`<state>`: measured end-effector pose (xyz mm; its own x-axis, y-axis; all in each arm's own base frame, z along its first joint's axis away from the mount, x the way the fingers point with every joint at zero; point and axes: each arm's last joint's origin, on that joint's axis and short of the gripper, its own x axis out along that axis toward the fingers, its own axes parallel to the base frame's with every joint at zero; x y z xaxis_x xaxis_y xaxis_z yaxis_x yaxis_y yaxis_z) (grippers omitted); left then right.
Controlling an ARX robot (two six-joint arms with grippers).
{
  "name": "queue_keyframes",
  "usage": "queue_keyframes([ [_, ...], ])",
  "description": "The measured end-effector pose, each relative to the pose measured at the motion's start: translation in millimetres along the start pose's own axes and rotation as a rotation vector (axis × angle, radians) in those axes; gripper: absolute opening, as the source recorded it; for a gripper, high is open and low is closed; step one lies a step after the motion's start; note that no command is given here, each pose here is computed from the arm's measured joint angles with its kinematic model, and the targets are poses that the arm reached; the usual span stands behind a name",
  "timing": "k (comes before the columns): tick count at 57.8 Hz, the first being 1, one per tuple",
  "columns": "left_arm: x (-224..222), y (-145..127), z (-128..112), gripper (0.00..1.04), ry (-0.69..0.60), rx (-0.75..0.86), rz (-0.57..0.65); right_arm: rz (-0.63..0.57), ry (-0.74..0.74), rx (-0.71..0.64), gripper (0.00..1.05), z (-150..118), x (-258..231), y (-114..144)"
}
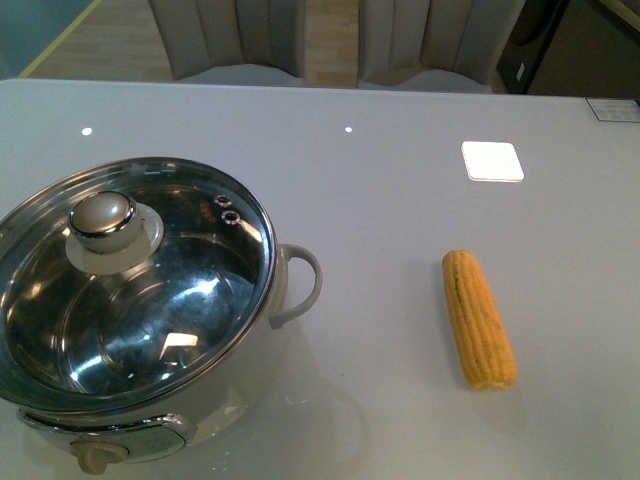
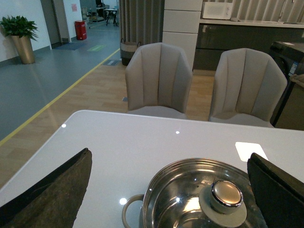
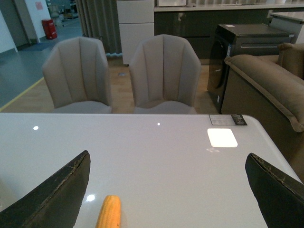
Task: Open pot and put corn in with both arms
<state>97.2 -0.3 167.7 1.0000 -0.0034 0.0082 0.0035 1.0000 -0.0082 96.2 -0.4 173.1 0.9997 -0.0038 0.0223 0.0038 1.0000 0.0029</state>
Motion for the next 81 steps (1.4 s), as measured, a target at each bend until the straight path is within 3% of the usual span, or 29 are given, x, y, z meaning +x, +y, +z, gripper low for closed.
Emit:
queue_keyframes([
  [47, 0, 0, 0, 0.98, 0.0, 0.0, 0.0, 0.0, 0.0, 0.0, 0.96, 0, 0, 0],
  [49, 0, 0, -1, 0.98, 0.047, 0.017, 0.021, 0.0, 0.0, 0.0, 0.96, 0, 0, 0],
  [54, 1, 1, -5, 0.98, 0.297, 0.082, 0.08, 0.0, 0.0, 0.0, 0.96, 0, 0, 0],
  [57, 2, 1, -9, 0.98, 0.359, 0.097, 0.079, 0.0, 0.0, 0.0, 0.96, 0, 0, 0],
  [69, 11, -4, -2, 0.98, 0.352, 0.129, 0.066, 0.0, 0.0, 0.0, 0.96, 0, 0, 0],
  [81, 46, -29, 8, 0.98, 0.312, 0.148, -0.018, 0.0, 0.0, 0.0, 0.96, 0, 0, 0],
])
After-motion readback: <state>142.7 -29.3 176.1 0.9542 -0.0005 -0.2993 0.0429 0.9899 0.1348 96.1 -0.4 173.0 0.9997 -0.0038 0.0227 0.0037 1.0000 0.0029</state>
